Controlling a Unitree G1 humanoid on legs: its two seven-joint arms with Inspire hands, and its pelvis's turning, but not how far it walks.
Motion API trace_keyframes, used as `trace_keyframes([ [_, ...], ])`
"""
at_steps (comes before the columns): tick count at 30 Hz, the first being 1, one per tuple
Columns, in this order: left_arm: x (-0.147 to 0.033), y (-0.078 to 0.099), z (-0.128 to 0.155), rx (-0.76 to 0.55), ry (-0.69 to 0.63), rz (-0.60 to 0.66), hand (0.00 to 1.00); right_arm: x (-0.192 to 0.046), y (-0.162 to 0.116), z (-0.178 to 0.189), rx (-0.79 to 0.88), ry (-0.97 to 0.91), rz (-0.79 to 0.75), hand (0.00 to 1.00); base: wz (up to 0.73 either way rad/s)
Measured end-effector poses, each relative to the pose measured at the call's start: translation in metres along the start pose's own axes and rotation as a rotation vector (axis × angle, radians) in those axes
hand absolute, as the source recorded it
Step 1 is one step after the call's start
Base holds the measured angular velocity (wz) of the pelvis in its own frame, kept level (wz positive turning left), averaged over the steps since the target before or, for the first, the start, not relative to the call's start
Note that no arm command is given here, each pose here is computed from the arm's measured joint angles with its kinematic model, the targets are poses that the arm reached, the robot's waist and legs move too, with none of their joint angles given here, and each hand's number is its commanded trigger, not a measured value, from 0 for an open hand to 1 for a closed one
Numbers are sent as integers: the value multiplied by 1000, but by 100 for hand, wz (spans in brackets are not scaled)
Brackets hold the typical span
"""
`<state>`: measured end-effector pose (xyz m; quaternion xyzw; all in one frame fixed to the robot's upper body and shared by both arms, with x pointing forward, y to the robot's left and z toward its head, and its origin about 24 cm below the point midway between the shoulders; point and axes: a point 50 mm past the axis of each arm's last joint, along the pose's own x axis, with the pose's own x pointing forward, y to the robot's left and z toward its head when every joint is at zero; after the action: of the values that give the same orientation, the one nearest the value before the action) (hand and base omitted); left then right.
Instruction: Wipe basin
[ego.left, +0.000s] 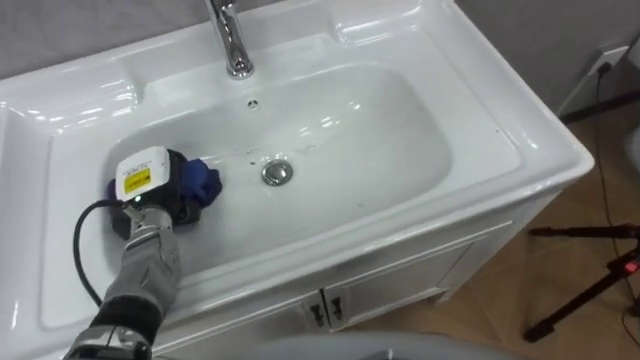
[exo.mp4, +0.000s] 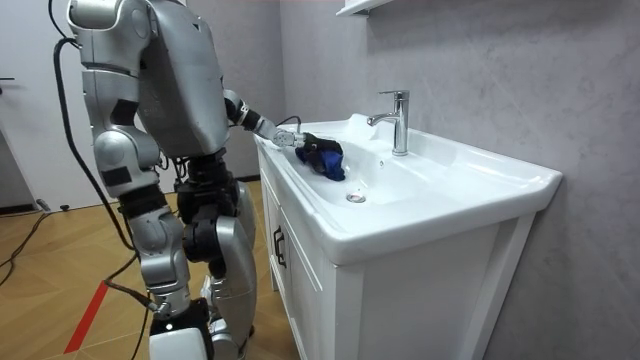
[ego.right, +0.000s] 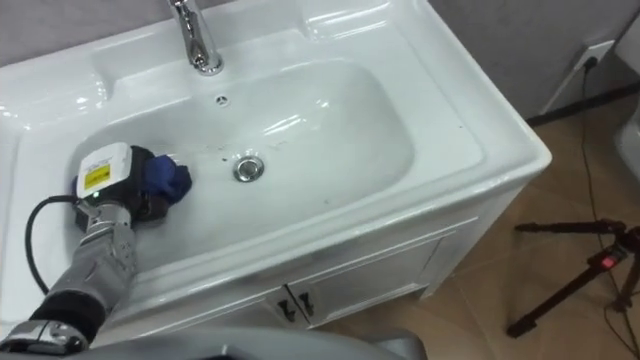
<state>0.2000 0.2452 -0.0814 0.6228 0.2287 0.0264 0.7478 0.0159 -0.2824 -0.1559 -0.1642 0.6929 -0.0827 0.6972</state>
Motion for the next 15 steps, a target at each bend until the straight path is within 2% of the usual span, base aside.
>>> trace_keyframes([
  [5,-10,0,-7,5,0,43,100,0,-3,-1,1,3,-17,0,0],
  [15,-13,-2,-9,5,5,54,100,0,-7,-3,15,-3,-53,0,-1],
])
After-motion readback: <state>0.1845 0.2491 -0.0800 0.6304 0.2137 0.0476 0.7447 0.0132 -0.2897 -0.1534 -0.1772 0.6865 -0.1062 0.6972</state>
